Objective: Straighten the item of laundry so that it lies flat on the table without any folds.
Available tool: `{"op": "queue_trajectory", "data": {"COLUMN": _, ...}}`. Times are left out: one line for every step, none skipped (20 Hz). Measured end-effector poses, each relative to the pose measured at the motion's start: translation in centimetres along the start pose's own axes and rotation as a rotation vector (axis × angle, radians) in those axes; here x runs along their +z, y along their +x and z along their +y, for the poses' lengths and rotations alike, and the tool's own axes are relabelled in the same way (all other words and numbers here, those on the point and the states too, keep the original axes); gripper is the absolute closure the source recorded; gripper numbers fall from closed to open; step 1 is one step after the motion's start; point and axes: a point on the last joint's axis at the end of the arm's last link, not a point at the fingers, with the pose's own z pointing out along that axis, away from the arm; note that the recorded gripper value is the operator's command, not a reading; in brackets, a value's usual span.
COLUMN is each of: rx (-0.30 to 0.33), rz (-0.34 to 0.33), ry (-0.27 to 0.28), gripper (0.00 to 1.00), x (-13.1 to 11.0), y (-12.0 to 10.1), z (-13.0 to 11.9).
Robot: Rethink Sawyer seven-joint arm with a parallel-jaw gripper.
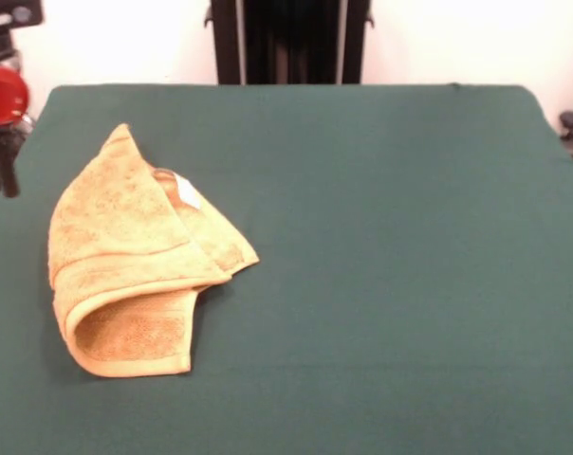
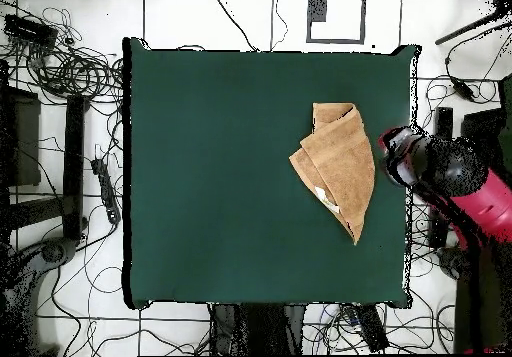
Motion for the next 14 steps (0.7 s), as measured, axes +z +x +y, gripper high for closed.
{"op": "queue_trajectory", "data": {"rx": -0.001, "rz": -0.009, "ry": -0.002, "gripper": 0.00, "x": -0.2, "y": -1.1, "z": 0.0}}
{"op": "queue_trajectory", "data": {"rx": -0.002, "rz": -0.012, "ry": -0.001, "gripper": 0.00, "x": -0.2, "y": -1.6, "z": 0.0}}
{"op": "queue_trajectory", "data": {"rx": -0.005, "rz": -0.016, "ry": 0.000, "gripper": 0.00, "x": -0.3, "y": -2.2, "z": -0.1}}
{"op": "queue_trajectory", "data": {"rx": -0.012, "rz": -0.019, "ry": 0.005, "gripper": 0.00, "x": -0.4, "y": -3.2, "z": -0.6}}
{"op": "queue_trajectory", "data": {"rx": -0.016, "rz": -0.017, "ry": 0.009, "gripper": 0.00, "x": -0.4, "y": -3.9, "z": -1.1}}
{"op": "queue_trajectory", "data": {"rx": -0.017, "rz": -0.012, "ry": 0.016, "gripper": 0.00, "x": -0.4, "y": -4.5, "z": -2.1}}
{"op": "queue_trajectory", "data": {"rx": -0.018, "rz": -0.007, "ry": 0.022, "gripper": 0.00, "x": -0.5, "y": -5.1, "z": -3.0}}
{"op": "queue_trajectory", "data": {"rx": -0.017, "rz": -0.003, "ry": 0.027, "gripper": 0.00, "x": -0.6, "y": -5.5, "z": -3.8}}
{"op": "queue_trajectory", "data": {"rx": -0.016, "rz": -0.001, "ry": 0.029, "gripper": 0.00, "x": -0.6, "y": -5.7, "z": -4.2}}
{"op": "queue_trajectory", "data": {"rx": -0.015, "rz": 0.004, "ry": 0.034, "gripper": 0.00, "x": -0.7, "y": -6.0, "z": -5.1}}
{"op": "queue_trajectory", "data": {"rx": -0.013, "rz": 0.007, "ry": 0.041, "gripper": 0.00, "x": -0.8, "y": -6.5, "z": -6.6}}
{"op": "queue_trajectory", "data": {"rx": -0.011, "rz": 0.006, "ry": 0.045, "gripper": 0.00, "x": -0.9, "y": -6.9, "z": -7.6}}
{"op": "queue_trajectory", "data": {"rx": -0.007, "rz": 0.001, "ry": 0.054, "gripper": 0.00, "x": -1.1, "y": -7.5, "z": -9.5}}
{"op": "queue_trajectory", "data": {"rx": -0.003, "rz": -0.002, "ry": 0.061, "gripper": 0.00, "x": -1.2, "y": -8.0, "z": -11.1}}
